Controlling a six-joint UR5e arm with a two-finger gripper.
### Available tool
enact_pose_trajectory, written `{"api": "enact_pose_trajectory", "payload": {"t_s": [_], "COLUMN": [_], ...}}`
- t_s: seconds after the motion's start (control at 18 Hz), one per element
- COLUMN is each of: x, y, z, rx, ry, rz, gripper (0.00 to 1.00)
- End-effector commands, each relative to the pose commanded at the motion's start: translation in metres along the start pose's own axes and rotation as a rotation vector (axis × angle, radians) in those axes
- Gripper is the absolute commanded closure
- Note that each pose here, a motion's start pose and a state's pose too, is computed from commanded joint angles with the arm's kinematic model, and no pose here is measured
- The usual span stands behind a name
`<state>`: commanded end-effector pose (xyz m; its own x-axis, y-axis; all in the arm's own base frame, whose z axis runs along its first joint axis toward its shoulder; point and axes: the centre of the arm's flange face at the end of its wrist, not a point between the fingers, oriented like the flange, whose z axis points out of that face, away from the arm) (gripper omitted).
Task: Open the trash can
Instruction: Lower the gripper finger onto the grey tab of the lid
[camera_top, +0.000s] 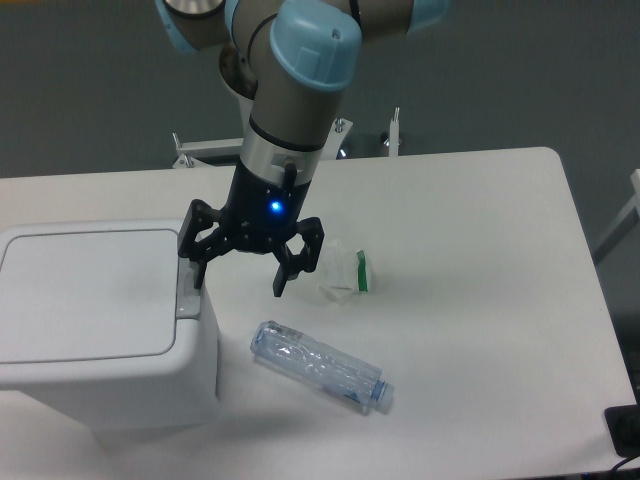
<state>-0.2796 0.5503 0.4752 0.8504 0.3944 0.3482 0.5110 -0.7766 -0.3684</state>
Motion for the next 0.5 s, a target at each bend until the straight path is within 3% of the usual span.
{"api": "enact_pose_trajectory", "payload": {"t_s": [0.5], "x": [-0.0015], "y": [-0.0005], "z": [0.0047], "rx": [-0.006], "ry": [0.0], "rz": [0.0], "gripper": [0.0]}}
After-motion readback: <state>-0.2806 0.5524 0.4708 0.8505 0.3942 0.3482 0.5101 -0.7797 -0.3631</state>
